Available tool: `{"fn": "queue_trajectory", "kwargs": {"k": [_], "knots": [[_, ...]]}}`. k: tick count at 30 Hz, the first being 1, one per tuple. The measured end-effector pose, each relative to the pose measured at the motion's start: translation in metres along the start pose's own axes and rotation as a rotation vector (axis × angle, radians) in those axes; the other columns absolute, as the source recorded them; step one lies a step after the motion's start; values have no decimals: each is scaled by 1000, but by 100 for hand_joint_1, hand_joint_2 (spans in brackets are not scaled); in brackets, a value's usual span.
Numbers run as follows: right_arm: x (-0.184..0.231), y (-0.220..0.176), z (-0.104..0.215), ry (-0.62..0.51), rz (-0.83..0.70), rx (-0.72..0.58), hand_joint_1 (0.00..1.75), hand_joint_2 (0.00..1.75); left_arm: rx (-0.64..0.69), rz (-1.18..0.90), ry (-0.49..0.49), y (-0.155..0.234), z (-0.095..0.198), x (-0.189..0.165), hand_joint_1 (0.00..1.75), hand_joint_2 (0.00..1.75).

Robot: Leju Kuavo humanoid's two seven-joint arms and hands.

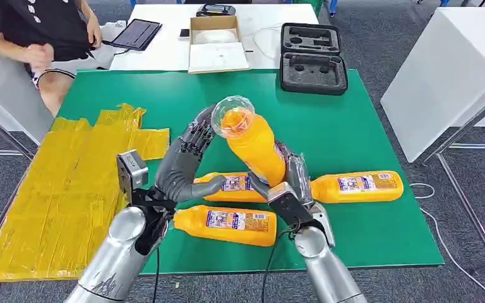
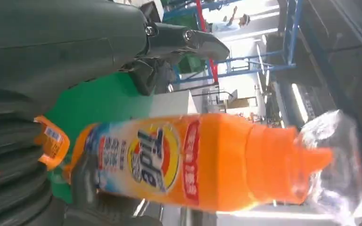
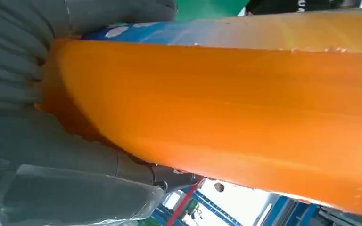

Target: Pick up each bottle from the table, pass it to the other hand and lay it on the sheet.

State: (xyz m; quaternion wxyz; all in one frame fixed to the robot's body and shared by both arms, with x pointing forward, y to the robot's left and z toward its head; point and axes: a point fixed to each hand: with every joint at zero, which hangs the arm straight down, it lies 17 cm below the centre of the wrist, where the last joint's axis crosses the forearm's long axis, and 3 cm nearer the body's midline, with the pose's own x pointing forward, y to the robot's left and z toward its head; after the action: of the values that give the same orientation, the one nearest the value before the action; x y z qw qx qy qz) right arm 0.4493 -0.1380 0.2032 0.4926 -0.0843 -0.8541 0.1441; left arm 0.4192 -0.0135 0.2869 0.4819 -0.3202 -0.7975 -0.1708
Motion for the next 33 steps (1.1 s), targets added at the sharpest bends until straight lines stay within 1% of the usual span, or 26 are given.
{"fn": "queue_trajectory", "kwargs": {"k": [6, 11, 14, 17, 21, 24, 33], "knots": [[12, 10, -18, -38, -10, 8, 175, 175, 6, 16, 4, -5, -1, -3, 0, 175], [24, 44, -24, -67, -14, 91, 175, 175, 36, 11, 0, -2, -2, -3, 0, 175], [28, 64, -21, -73, -22, 139, 175, 175, 48, 7, 0, 1, -2, -3, 0, 175], [30, 74, -20, -74, -24, 163, 175, 175, 53, 3, 0, 3, -2, -3, 0, 175], [29, 101, -13, -72, 19, 256, 175, 175, 91, -22, 5, 13, 0, -5, 0, 175], [29, 115, -6, -72, 31, 300, 175, 175, 108, -33, 5, 20, 4, -6, 0, 175], [27, 128, 1, -65, 39, 341, 175, 175, 131, -36, 12, 29, 13, -9, 0, 175]]}}
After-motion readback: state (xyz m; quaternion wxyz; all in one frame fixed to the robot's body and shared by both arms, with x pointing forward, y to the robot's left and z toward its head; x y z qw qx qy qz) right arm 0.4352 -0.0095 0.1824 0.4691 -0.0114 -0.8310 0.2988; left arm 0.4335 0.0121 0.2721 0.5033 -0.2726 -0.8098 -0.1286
